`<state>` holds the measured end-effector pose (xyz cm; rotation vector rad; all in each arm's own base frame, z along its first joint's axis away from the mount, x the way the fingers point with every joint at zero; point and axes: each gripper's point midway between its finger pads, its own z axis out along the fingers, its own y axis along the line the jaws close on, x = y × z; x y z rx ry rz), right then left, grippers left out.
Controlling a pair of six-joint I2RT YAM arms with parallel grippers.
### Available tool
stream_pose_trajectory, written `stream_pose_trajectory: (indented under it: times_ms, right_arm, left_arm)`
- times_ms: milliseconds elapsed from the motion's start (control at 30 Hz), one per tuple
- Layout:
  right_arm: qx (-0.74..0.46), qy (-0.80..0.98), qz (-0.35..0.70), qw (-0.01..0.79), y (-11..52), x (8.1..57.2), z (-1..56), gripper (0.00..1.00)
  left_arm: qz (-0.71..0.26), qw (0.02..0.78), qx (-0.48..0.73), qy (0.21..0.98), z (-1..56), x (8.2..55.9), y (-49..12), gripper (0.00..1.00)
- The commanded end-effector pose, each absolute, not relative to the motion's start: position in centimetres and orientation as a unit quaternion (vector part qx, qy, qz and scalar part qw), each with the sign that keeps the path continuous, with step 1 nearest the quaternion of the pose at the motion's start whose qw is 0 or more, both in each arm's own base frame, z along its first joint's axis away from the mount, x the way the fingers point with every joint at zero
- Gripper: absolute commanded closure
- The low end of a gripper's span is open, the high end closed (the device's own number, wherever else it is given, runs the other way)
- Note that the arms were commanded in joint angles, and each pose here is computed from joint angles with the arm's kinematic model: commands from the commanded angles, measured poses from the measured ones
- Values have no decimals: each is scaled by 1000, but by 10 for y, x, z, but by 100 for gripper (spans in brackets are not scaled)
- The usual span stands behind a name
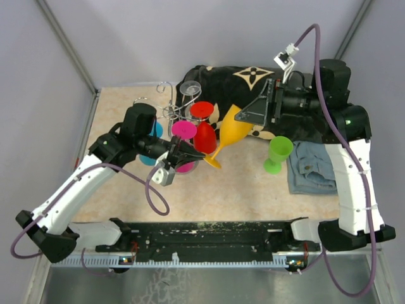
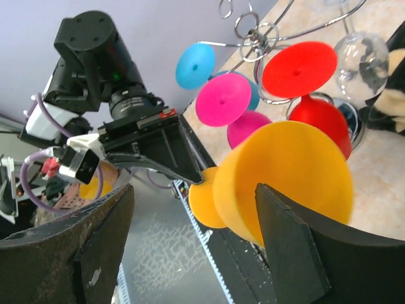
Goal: Take the wine glass off the wine glass rack
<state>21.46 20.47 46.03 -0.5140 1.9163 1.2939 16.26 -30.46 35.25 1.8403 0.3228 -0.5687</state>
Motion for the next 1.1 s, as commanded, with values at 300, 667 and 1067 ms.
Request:
stream_pose_trajectory:
  times_ms: [300,667,1067]
  right_arm:
    - [-234,773,495,320,213,183,427,92]
    - [-296,682,540,394,212,143,507,100]
    - [-9,723,220,655,85,281,544,100]
  left_arm:
    - [-206,582,781,90,370,172,-322,100]
    - [-117,708,688,107,458,206,-326,19]
    - [-33,905,387,176,630,254,-267,11]
